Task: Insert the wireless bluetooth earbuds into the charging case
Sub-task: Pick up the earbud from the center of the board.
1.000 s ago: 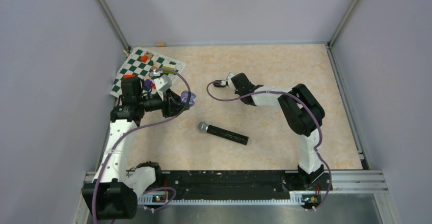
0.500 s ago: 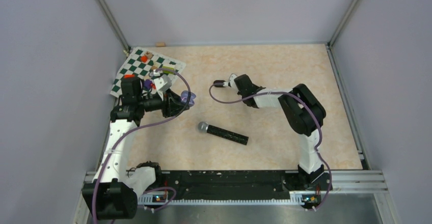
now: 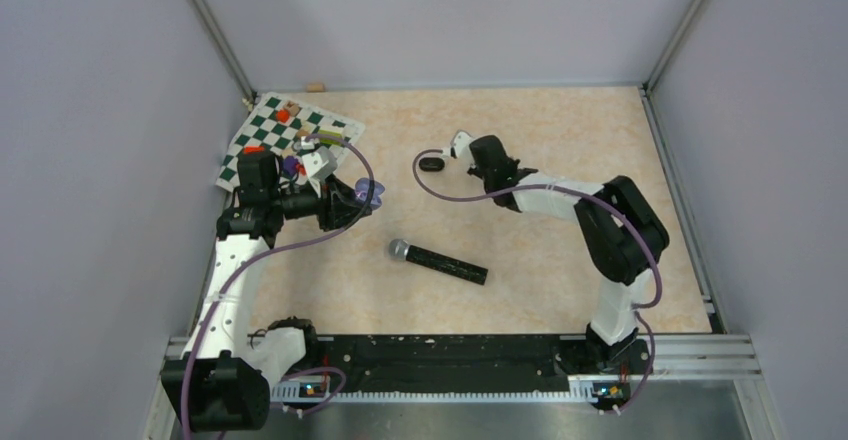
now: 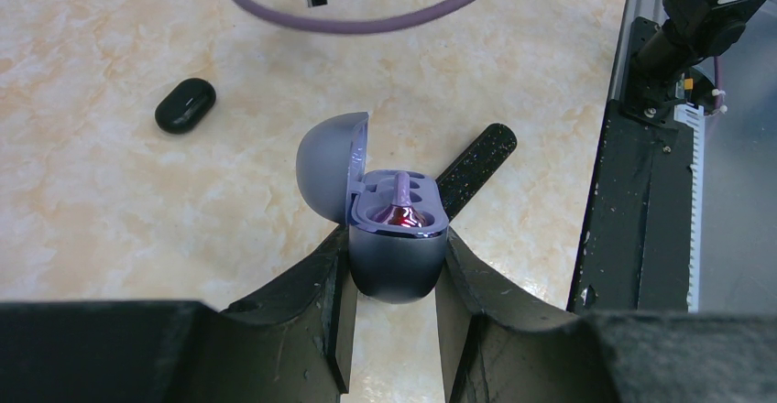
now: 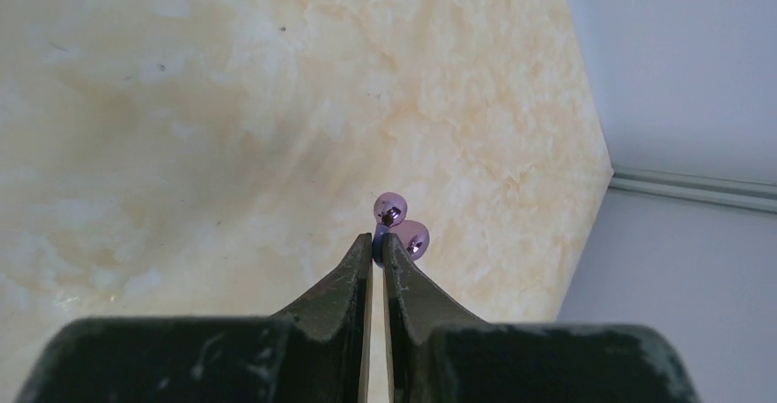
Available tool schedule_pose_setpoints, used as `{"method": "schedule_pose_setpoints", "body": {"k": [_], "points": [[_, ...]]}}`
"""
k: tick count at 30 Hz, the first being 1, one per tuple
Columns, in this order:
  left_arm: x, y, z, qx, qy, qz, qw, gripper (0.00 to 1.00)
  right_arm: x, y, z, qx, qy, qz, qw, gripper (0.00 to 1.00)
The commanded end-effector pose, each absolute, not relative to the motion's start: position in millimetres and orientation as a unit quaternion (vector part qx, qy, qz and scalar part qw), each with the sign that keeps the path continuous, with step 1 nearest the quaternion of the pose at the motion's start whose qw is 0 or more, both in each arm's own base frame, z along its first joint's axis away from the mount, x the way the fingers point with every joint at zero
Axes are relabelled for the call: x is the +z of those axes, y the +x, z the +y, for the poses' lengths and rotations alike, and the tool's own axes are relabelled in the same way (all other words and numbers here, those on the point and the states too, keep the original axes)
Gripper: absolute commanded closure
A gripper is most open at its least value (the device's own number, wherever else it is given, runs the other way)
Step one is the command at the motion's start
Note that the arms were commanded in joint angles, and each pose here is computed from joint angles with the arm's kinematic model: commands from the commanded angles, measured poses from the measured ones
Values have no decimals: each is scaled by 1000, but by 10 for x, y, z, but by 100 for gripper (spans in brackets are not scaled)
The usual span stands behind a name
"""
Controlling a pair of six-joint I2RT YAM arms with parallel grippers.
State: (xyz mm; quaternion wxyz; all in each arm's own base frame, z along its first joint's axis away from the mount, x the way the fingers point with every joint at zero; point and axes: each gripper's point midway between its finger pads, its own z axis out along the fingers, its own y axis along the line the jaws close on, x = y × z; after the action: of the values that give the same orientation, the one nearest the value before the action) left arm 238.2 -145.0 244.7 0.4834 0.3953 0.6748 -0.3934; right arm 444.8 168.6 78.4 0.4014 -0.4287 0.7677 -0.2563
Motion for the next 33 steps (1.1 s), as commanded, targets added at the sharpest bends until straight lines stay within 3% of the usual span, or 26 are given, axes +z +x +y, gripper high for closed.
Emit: {"method": "schedule_pose_setpoints", "body": {"k": [1,10,20,33], "points": [[2507,2391,-1460,-398,406,657,495,100,1368,4480,1797,-174,-388,777,465,94],[2523,2412,-1485,-408,404,656,490,100,2171,4061,2146,91,-388,780,482,94],[2513,2509,-1682,-407,429,653,473,100,2949,3233,2691,341,-416,708,458,95],[2522,2751,-2224,-428,487,646,402,100,3083,2565,2853,484,-446,639,398,95]]}}
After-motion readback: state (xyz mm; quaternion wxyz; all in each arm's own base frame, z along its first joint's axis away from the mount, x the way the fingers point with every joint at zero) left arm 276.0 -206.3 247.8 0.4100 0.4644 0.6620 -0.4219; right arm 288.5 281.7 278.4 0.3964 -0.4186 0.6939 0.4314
